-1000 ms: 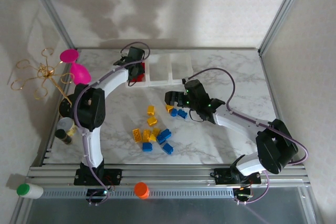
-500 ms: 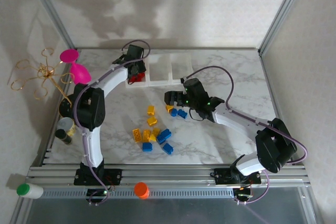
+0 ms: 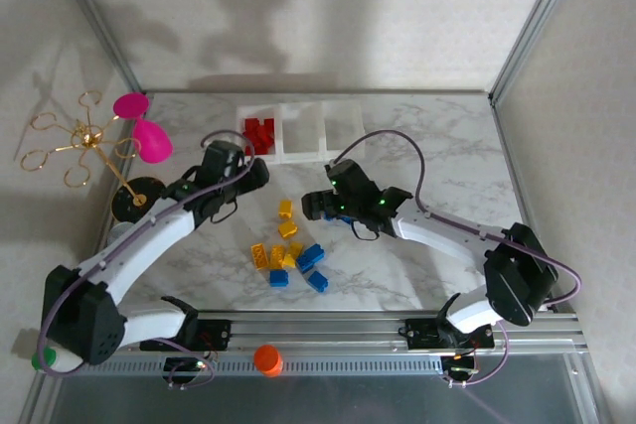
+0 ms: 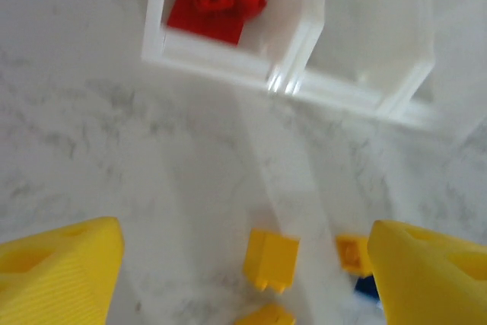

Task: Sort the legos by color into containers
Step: Pick up the lego from the center of the table.

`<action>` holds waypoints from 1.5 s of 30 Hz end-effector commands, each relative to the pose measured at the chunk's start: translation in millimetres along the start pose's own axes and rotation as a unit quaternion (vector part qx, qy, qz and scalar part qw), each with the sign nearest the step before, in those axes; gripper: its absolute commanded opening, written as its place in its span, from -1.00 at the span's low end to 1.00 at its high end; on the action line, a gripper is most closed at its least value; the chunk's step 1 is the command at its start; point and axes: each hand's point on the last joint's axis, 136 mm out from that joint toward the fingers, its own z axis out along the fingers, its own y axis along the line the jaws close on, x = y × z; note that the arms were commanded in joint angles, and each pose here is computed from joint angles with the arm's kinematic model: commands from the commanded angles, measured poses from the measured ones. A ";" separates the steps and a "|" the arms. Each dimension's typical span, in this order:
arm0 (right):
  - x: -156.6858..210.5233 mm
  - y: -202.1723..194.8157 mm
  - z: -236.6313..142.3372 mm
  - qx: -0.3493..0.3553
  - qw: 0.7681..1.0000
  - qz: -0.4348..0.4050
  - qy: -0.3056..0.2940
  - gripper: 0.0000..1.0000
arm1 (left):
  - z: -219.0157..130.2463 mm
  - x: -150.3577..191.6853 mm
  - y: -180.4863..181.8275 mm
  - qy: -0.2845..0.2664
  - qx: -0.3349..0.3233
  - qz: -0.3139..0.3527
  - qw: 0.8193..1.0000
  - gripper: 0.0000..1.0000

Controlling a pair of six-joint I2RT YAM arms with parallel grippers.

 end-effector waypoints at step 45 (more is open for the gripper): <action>62.6 74.4 108.0 0.041 0.989 -0.122 0.078 -0.04 | -66.5 55.1 47.6 0.007 0.026 -0.097 0.995 0.99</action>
